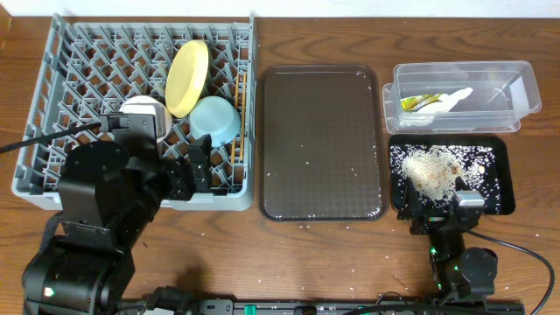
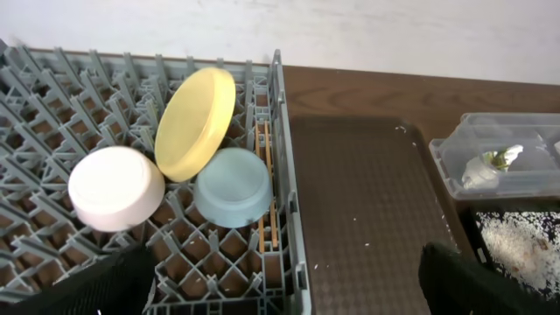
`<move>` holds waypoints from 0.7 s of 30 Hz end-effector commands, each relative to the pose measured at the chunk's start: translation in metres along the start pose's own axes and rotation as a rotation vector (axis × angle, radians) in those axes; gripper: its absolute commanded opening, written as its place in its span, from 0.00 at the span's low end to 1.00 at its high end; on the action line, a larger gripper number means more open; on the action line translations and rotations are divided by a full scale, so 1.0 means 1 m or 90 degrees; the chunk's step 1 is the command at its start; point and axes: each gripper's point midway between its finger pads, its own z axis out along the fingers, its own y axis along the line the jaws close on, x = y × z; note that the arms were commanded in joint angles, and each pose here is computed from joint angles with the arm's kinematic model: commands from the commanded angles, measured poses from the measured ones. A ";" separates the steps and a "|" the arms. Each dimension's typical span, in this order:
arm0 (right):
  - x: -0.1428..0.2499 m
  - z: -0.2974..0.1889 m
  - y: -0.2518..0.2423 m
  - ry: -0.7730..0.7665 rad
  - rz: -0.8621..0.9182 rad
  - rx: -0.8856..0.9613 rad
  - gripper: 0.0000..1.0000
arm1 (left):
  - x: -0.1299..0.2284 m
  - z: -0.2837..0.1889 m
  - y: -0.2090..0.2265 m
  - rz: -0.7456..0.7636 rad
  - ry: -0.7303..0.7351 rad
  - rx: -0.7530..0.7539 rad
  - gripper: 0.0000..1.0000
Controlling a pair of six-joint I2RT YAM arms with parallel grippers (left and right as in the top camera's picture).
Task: Sort waste into correct bins and load items into the dishwasher
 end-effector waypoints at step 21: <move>0.000 0.000 -0.002 -0.001 -0.002 0.007 0.99 | 0.077 0.028 0.072 -0.112 -0.400 -0.053 0.97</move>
